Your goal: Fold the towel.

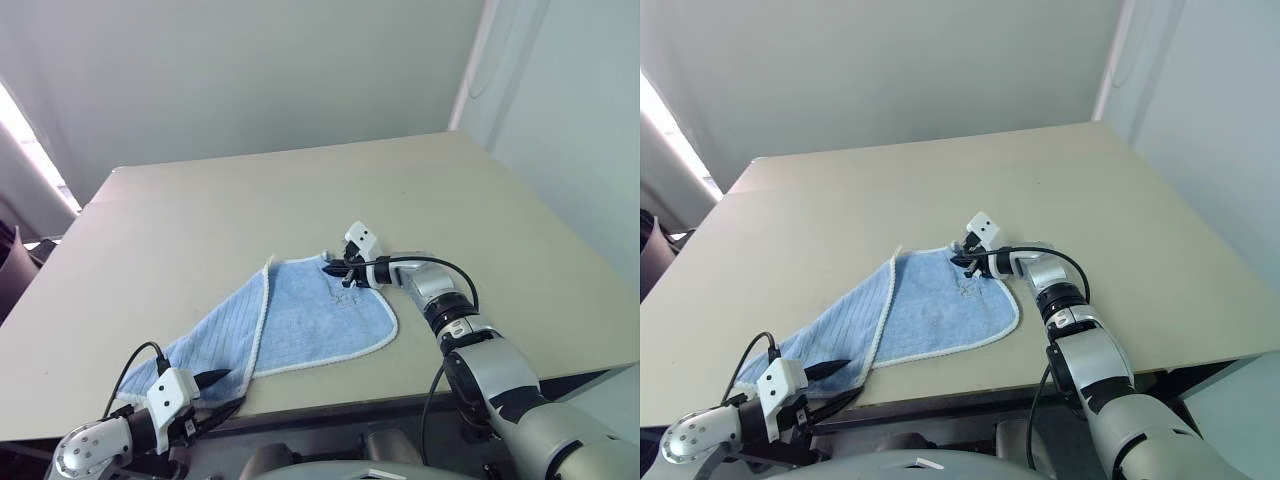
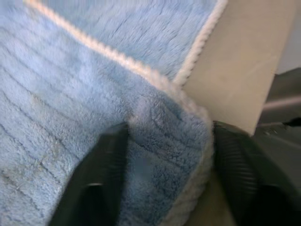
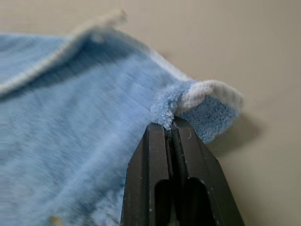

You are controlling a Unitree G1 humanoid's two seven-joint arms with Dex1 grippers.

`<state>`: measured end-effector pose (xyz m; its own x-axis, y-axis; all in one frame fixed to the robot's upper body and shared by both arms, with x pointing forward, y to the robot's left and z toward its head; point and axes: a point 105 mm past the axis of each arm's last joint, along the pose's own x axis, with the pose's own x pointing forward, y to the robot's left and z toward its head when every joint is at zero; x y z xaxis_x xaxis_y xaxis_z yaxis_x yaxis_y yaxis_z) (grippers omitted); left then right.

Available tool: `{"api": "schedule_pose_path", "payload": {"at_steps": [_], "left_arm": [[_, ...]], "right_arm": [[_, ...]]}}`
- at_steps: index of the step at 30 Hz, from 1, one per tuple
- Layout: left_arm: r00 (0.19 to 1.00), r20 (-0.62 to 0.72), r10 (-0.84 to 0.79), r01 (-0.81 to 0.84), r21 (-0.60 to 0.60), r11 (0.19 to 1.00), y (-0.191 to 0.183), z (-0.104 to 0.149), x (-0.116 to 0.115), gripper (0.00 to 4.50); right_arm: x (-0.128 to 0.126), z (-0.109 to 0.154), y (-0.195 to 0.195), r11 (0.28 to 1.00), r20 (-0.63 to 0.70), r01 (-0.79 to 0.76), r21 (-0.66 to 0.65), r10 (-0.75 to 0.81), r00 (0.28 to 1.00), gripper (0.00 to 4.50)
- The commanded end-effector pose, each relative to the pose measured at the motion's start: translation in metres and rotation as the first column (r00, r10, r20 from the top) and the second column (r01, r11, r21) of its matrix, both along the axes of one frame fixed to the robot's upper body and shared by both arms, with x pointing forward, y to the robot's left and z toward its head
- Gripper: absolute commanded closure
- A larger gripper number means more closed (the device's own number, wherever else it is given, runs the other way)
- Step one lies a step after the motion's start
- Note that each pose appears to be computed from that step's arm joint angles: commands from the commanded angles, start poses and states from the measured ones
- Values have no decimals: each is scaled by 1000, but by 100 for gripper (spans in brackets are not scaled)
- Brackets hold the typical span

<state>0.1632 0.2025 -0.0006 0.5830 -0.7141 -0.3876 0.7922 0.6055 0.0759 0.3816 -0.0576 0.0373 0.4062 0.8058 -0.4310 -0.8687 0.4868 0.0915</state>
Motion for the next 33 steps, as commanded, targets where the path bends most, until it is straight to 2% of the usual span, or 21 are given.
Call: {"api": "schedule_pose_path", "payload": {"at_steps": [1, 6, 11, 14, 16, 18, 23, 29, 33], "left_arm": [[970, -221, 104, -76, 131, 988, 30, -59, -27, 301], [970, -182, 158, -151, 52, 987, 32, -48, -19, 446], [956, -97, 278, -289, -137, 947, 39, -3, 6, 446], [941, -43, 334, -336, -209, 918, 81, 64, 29, 446], [942, -1, 334, -326, -230, 917, 84, 107, 40, 446], [946, 11, 324, -312, -238, 920, 76, 133, 45, 446], [935, 34, 353, -328, -295, 897, 69, 170, 57, 446], [861, 82, 503, -452, -333, 828, 90, 187, 80, 446], [795, 113, 596, -535, -330, 777, 110, 189, 91, 446]], "right_arm": [[4, 13, 4, 1000, 44, -11, 11, 10, 999, 450], [7, 15, 0, 1000, 46, 5, 16, -6, 999, 450], [2, 21, 0, 997, 56, -40, 62, 36, 998, 450], [-4, 23, 1, 994, 79, -74, 77, 68, 994, 450], [-5, 21, 2, 995, 82, -75, 72, 69, 994, 450], [-6, 20, 2, 995, 92, -76, 69, 70, 993, 450], [2, 22, -3, 998, 123, -24, 60, 16, 992, 450], [17, 39, -9, 991, 200, 58, 118, -81, 977, 450], [24, 50, -12, 983, 225, 86, 164, -122, 967, 450]]}}
